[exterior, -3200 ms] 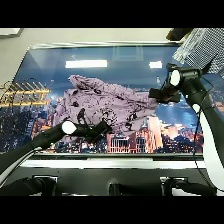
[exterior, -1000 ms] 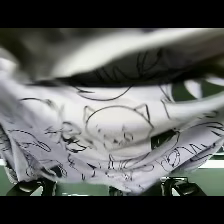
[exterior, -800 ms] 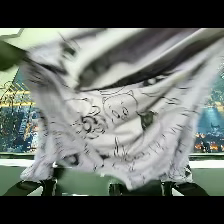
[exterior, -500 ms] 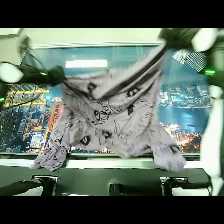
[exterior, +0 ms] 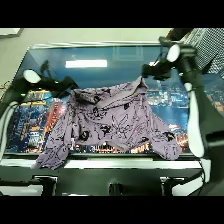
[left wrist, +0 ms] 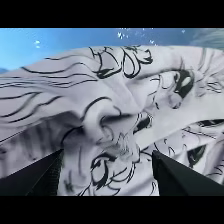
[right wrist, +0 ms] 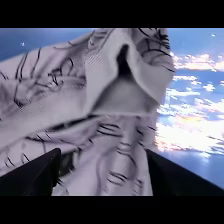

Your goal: Fold the clothes and pants, and hang the long-sleeved shirts on hangers.

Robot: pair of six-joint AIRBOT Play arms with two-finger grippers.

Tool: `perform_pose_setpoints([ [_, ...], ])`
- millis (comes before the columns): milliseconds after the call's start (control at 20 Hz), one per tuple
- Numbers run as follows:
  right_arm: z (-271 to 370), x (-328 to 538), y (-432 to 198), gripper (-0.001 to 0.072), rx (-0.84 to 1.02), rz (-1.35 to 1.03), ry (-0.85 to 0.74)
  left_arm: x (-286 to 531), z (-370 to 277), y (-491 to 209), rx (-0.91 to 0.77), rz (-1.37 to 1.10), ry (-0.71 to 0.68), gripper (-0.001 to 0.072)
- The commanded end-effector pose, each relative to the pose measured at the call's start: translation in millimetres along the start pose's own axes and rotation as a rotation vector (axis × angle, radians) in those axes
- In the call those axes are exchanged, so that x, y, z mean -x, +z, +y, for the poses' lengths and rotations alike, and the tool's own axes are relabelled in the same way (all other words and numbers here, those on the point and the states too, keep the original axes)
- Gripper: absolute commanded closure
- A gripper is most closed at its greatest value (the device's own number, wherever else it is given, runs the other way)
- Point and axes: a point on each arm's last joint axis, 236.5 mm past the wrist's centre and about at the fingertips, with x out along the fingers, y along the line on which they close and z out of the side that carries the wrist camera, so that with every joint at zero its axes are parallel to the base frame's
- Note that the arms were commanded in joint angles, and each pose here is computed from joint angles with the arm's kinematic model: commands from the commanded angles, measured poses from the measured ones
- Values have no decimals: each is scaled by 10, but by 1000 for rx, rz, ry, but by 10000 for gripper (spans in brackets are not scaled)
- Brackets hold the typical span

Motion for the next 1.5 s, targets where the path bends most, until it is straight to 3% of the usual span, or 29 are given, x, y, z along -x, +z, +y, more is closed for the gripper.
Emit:
perform_pose_setpoints([
  [0,-356,714,-237,82,51,58,-36,598,162,-60,-41,19,1,70],
  [250,-483,799,-1322,82,-165,237,86,747,530,-1024,-7,112,12,70],
  [400,-102,519,-2182,82,-319,335,187,492,554,-1838,101,238,-68,70],
  [650,276,14,-3382,41,-433,512,171,216,616,-2741,142,422,-62,69],
  [750,388,-121,-3592,41,-449,529,161,161,631,-2845,151,429,-49,12],
  [1050,685,-542,-3573,59,-582,516,221,51,645,-2817,166,401,-38,11],
  [1100,699,-585,-3554,181,-593,510,228,21,655,-2821,167,401,-33,11],
  [1150,700,-586,-3542,424,-594,505,230,-12,657,-2836,164,403,-29,11],
  [1200,709,-561,-3536,578,-589,505,233,-49,650,-2845,164,402,-27,11],
  [1250,712,-520,-3524,652,-575,502,237,-95,614,-2854,173,399,-35,11],
  [1300,714,-473,-3517,673,-566,500,239,-145,565,-2863,188,395,-46,12],
  [1450,707,-315,-3496,673,-558,490,237,-331,445,-2917,228,384,-66,12],
])
